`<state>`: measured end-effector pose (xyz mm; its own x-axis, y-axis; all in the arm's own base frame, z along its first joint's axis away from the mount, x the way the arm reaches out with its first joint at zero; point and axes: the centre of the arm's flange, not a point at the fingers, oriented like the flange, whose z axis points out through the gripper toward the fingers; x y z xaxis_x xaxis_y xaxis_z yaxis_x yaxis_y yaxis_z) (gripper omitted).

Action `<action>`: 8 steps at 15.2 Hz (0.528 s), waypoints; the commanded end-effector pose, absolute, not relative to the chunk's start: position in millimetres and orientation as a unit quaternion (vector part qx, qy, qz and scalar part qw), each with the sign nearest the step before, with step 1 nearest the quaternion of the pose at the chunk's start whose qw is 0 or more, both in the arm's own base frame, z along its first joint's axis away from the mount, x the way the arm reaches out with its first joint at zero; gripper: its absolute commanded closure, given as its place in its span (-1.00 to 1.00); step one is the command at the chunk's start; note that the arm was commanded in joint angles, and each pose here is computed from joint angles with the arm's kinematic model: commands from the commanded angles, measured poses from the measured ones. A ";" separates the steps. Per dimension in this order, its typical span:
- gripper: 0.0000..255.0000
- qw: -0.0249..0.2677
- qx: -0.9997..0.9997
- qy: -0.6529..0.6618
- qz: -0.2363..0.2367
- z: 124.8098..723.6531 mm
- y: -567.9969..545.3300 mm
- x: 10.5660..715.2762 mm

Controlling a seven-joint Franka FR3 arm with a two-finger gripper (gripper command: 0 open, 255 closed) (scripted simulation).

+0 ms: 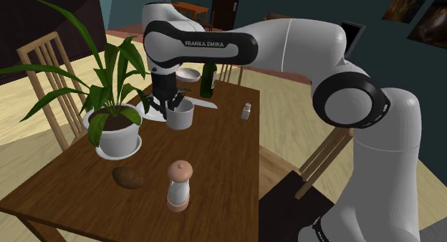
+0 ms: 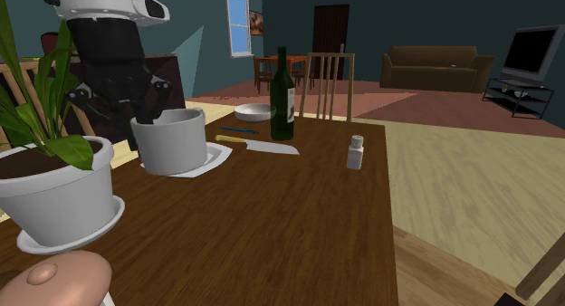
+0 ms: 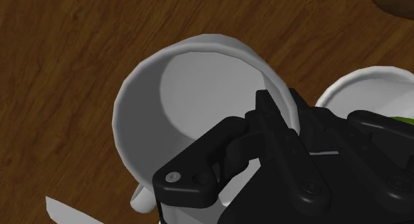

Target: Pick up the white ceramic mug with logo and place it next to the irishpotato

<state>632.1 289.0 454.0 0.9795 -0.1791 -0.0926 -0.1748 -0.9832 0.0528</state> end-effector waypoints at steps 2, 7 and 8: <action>1.00 0.022 0.995 -0.090 -0.048 454.7 327.7 617.8; 1.00 0.022 0.995 -0.090 -0.048 433.6 337.3 614.3; 1.00 0.022 0.995 -0.090 -0.048 428.4 337.3 614.3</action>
<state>614.6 337.7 433.4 0.9793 -0.1800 -0.0927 -0.1756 -0.9830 0.0531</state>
